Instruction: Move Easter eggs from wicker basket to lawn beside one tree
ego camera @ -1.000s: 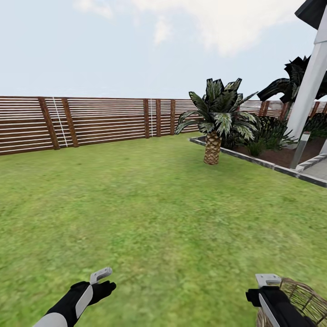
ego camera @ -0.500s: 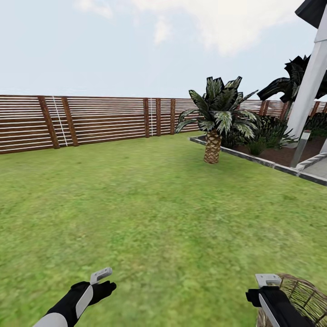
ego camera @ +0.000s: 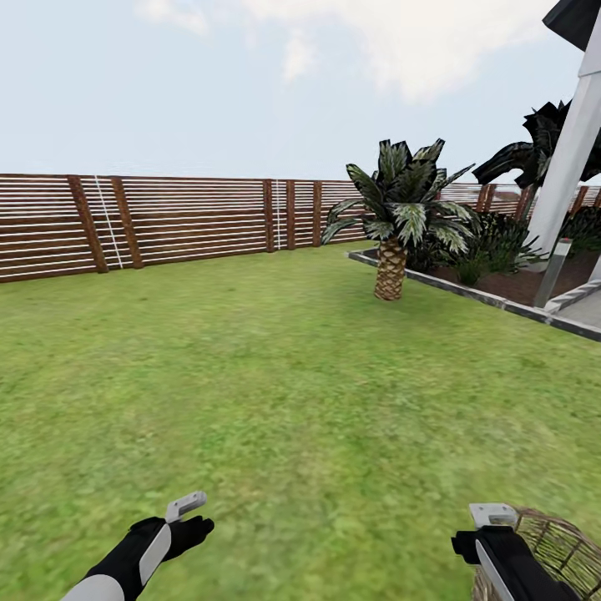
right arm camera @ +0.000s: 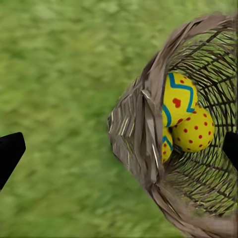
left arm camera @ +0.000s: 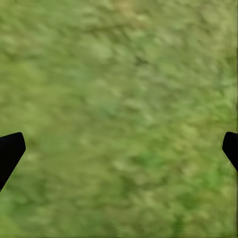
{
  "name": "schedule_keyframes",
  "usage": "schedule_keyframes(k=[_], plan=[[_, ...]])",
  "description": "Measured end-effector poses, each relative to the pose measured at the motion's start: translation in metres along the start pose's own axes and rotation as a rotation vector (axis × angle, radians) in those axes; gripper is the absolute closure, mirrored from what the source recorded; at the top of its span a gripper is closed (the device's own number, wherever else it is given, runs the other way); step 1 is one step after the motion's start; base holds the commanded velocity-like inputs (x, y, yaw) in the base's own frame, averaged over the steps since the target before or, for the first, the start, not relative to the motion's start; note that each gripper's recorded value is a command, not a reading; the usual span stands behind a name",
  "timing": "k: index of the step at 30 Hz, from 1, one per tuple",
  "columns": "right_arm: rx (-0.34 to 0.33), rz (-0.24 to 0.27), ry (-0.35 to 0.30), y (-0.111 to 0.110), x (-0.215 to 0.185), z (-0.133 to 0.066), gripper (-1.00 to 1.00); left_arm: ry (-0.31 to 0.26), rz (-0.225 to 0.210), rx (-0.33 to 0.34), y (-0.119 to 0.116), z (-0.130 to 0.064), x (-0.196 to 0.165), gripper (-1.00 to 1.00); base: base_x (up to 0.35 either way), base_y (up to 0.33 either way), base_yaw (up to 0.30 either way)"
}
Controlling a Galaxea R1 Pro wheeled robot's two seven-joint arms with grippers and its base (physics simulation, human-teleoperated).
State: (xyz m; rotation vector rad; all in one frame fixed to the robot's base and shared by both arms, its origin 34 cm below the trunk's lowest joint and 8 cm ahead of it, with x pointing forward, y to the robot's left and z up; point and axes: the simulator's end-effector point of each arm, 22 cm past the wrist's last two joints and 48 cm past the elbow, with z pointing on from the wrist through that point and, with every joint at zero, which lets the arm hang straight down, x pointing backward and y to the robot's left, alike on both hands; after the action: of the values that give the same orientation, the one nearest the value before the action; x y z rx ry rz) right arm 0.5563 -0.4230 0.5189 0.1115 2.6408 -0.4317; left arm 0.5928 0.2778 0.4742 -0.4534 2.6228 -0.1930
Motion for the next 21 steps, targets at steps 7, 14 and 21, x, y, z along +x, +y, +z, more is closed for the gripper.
schedule_keyframes(k=[7, 14, 21], plan=[[0.0, 0.0, 0.0, 0.0, 0.0, 0.0, -1.0, 0.0, 0.0, 0.001, 0.0, 0.0, 0.0, -1.0, 0.26, -0.218, 0.0], [0.0, 0.0, 0.0, 0.0, 0.0, 0.0, -1.0, -0.009, 0.0, 0.003, -0.001, 0.0, -0.002, -1.0, 0.103, -0.094, 0.0], [0.0, -0.001, 0.0, 0.001, 0.002, 0.003, -1.0, -0.066, 0.003, 0.002, 0.0, 0.003, -0.012, -1.0, 0.002, -0.002, 0.0]])
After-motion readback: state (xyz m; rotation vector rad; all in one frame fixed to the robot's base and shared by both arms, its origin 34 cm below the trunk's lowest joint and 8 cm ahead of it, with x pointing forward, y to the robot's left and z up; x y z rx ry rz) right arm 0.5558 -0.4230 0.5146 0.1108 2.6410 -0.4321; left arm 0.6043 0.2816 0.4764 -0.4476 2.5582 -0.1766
